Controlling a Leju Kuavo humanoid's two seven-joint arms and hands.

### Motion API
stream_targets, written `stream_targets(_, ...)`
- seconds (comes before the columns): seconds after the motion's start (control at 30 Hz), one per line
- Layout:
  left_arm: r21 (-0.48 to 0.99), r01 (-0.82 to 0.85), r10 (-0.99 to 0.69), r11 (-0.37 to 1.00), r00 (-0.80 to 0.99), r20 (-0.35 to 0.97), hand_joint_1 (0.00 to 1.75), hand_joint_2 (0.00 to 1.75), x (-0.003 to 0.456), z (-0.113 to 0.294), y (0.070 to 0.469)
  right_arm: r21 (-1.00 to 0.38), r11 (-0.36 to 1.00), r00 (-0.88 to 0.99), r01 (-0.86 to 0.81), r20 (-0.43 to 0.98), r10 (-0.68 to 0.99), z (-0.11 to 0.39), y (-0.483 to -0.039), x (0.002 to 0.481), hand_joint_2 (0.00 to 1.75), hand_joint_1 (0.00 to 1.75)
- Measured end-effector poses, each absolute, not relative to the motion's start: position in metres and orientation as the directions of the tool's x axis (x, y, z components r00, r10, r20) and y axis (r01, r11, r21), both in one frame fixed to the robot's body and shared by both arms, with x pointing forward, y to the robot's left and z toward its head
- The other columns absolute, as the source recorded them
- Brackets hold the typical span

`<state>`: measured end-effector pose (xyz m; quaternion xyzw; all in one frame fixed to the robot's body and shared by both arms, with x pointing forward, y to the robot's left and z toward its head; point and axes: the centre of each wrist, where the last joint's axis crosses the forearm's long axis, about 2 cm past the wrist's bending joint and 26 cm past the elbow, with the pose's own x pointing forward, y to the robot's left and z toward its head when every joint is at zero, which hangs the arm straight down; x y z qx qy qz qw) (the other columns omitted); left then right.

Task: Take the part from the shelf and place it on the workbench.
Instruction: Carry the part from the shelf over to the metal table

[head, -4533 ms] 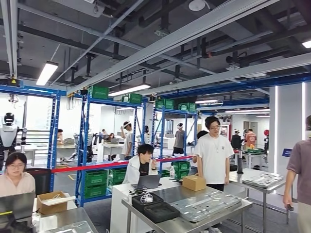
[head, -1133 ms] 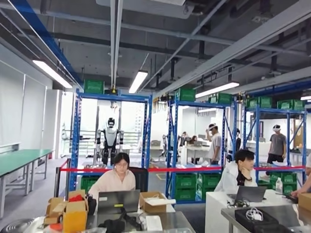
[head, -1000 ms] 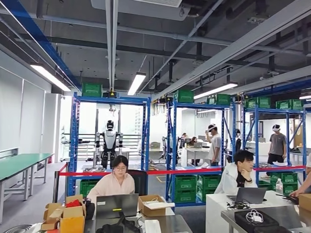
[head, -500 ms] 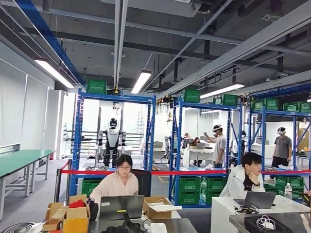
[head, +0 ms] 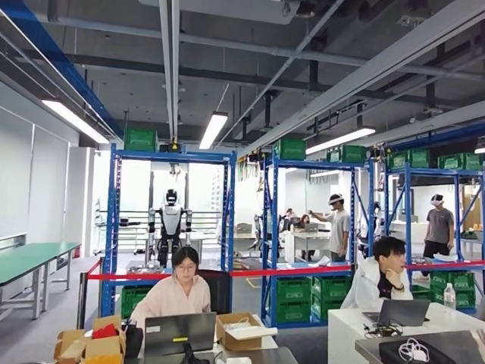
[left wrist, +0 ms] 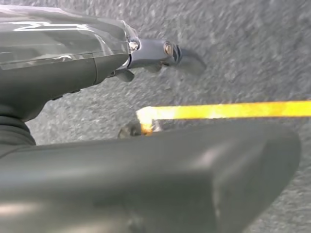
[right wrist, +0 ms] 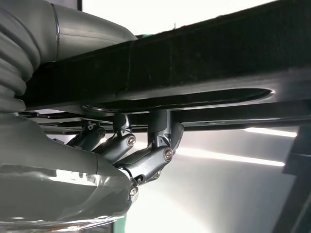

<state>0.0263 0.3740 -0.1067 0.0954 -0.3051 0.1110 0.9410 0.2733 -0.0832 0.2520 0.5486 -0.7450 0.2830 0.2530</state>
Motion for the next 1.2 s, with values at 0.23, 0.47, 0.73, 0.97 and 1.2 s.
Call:
stream_targets(0.23,0.121,-0.267,0.147,0.956,0.793,0.591,0.0,1.75,0.0228,-0.1064,0.378,-0.135,0.239,-0.265,-0.962,0.689,-0.675,0.2495,-0.0834,0.272,1.75,1.75)
stream_targets(0.47,0.124,-0.267,0.145,0.956,0.793,0.592,0.0,1.75,0.022,-0.1062,0.3793,-0.137,0.243,-0.269,-0.96,0.685,-0.676,0.2506,-0.0845,0.2731,1.75,1.75)
stream_targets(0.73,0.127,-0.267,0.143,0.955,0.792,0.593,0.0,1.75,0.0219,-0.1061,0.38,-0.131,0.247,-0.267,-0.96,0.69,-0.673,0.2477,-0.0864,0.2726,1.75,1.75)
stream_targets(0.97,0.121,-0.262,0.14,0.957,0.788,0.6,0.0,1.75,0.0252,-0.1061,0.3789,-0.14,0.243,-0.272,-0.96,0.683,-0.678,0.251,-0.0866,0.2732,1.75,1.75)
stream_targets(1.2,0.123,-0.258,0.134,0.958,0.786,0.603,0.0,1.75,0.0237,-0.106,0.38,-0.145,0.237,-0.27,-0.961,0.683,-0.678,0.2521,-0.0858,0.2733,1.75,1.75)
